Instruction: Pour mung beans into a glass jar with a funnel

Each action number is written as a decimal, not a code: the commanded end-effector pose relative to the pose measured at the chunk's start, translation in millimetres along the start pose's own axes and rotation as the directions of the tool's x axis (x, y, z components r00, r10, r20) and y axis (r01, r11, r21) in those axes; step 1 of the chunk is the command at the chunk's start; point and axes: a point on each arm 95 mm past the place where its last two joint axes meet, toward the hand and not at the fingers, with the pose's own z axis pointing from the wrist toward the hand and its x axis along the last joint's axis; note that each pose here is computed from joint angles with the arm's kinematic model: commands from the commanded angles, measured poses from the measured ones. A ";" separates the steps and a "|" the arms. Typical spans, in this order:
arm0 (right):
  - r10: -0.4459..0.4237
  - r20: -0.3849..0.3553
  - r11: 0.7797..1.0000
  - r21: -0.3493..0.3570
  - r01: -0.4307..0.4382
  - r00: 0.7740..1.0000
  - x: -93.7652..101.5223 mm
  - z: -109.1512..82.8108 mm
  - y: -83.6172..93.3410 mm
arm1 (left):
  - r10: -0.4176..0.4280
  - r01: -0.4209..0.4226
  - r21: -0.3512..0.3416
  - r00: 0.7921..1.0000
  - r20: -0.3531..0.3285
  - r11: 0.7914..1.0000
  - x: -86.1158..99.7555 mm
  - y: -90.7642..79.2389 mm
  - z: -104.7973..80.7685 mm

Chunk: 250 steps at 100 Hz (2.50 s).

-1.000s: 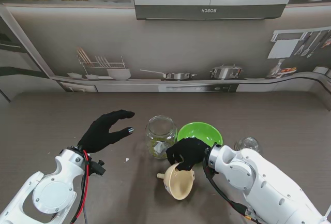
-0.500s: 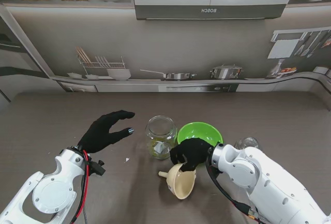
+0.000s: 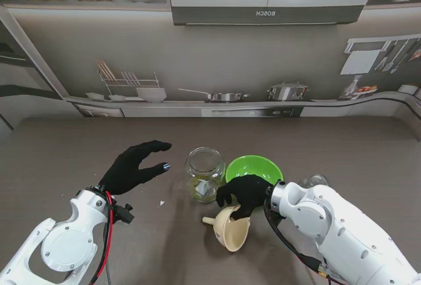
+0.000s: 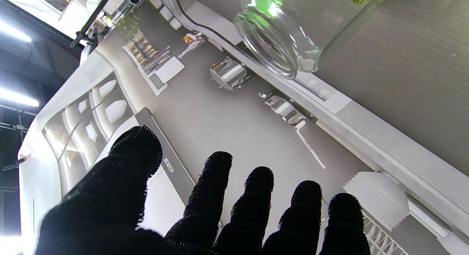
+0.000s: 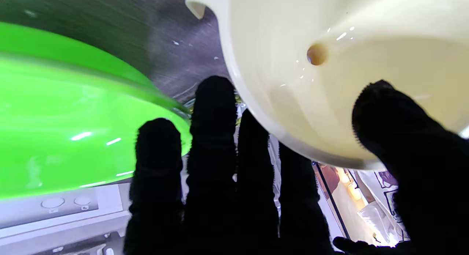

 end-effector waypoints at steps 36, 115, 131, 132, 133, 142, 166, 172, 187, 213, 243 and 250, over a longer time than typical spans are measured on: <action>-0.011 -0.003 1.000 0.019 0.011 1.000 -2.6 -2.8 2.9 | -0.003 0.003 -0.018 1.000 0.000 1.000 -0.4 2.1 -0.3; 0.051 0.135 0.998 -0.044 -0.046 0.990 -21.4 -46.3 32.0 | -0.006 0.006 -0.021 1.000 0.001 1.000 -0.7 2.7 0.2; 0.061 0.235 0.996 -0.072 -0.045 0.970 -29.1 -68.3 42.4 | -0.007 0.007 -0.026 1.000 0.000 1.000 -0.7 3.5 0.9; 0.061 0.243 0.996 -0.074 -0.045 0.968 -29.8 -69.7 42.9 | -0.007 0.007 -0.026 1.000 0.001 1.000 -0.7 3.5 0.9; 0.061 0.250 0.996 -0.075 -0.044 0.966 -30.5 -71.0 43.4 | -0.007 0.007 -0.026 1.000 0.001 1.000 -0.7 3.5 0.9; 0.064 0.312 0.996 -0.082 -0.040 0.948 -37.7 -83.2 46.0 | -0.008 0.008 -0.026 1.000 0.001 1.000 -0.7 3.8 1.1; 0.033 0.453 0.998 -0.058 -0.008 0.891 -60.3 -113.5 42.2 | -0.010 0.010 -0.035 1.000 0.004 0.999 -0.7 5.9 2.2; 0.027 0.483 0.999 -0.049 -0.003 0.875 -66.1 -119.7 39.6 | -0.011 0.011 -0.038 1.000 0.005 0.999 -0.8 6.7 2.9; -0.002 0.552 1.000 -0.021 0.016 0.834 -80.8 -133.4 32.9 | -0.013 0.013 -0.048 1.000 0.007 0.999 -0.9 9.0 4.4; -0.033 0.627 0.999 0.019 0.027 0.778 -100.6 -147.1 19.7 | -0.012 0.013 -0.061 1.000 0.015 0.998 -1.4 11.6 5.1; -0.077 0.668 0.997 0.069 0.041 0.740 -115.0 -152.0 8.4 | -0.011 0.013 -0.072 1.000 0.023 0.997 -1.8 13.6 5.8; -0.092 0.676 0.996 0.072 0.059 0.731 -118.5 -153.3 7.4 | -0.012 0.013 -0.075 1.000 0.024 0.997 -2.0 14.2 6.0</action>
